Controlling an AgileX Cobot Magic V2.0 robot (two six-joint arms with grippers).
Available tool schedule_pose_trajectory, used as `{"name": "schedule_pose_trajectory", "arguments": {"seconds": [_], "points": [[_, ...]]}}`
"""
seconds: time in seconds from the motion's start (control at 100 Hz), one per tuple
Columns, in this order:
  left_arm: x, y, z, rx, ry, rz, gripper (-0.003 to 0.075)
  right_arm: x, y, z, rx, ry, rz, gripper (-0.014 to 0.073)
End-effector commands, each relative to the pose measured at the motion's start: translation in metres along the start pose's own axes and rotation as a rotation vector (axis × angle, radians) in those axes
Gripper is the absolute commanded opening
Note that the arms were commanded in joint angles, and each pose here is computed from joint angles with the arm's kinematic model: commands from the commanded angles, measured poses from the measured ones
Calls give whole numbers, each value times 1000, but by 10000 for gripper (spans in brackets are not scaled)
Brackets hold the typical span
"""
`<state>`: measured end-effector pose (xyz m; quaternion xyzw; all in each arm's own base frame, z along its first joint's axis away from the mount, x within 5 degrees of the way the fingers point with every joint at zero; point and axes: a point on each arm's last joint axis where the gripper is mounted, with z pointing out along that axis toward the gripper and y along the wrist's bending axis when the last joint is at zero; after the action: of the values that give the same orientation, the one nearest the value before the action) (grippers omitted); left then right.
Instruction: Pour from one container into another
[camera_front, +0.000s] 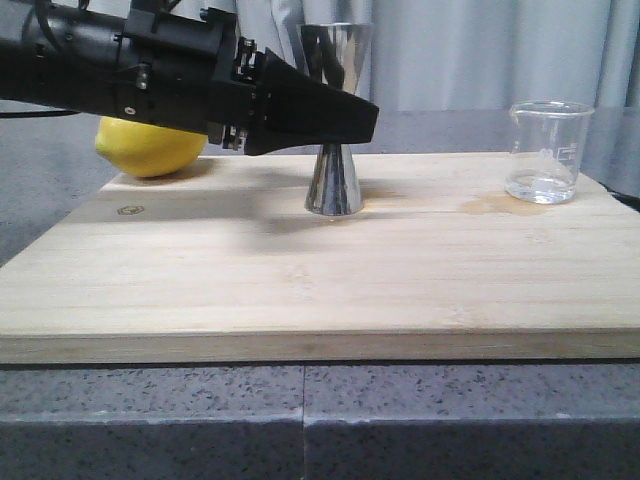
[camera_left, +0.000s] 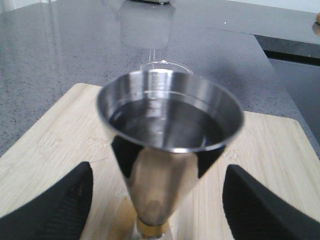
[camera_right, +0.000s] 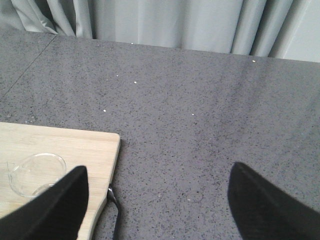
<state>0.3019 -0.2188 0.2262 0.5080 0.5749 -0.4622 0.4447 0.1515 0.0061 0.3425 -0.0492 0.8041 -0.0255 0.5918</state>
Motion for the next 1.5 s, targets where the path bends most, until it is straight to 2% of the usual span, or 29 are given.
{"name": "schedule_pose_trajectory", "arguments": {"seconds": [0.0,0.25,0.39,0.53,0.74,0.79,0.99,1.17,1.34,1.49], "points": [[-36,-10,-11,15,-74,33,510,-16,-2,-4,9,-110,-24,522],[-46,-20,-31,1,78,1,510,-16,-2,-4,9,-110,-24,522],[-61,-30,-52,-56,182,3,510,-15,-2,-4,9,-102,-24,522],[-79,-44,-79,-195,290,-25,510,-15,-1,-4,0,-101,6,522],[-107,-75,-127,-491,386,-161,505,-14,0,-4,-17,-87,60,522],[-113,-83,-139,-571,383,-221,505,-13,1,-4,-22,-82,75,522],[-128,-114,-185,-863,374,-319,505,-10,2,-4,-31,-50,100,522],[-121,-129,-214,-1074,323,-444,505,-10,3,-4,-41,-43,110,522],[-104,-145,-227,-1188,234,-477,503,-6,7,-4,-69,6,105,522],[-90,-156,-230,-1239,190,-482,503,-6,9,-4,-81,9,103,522]]}}
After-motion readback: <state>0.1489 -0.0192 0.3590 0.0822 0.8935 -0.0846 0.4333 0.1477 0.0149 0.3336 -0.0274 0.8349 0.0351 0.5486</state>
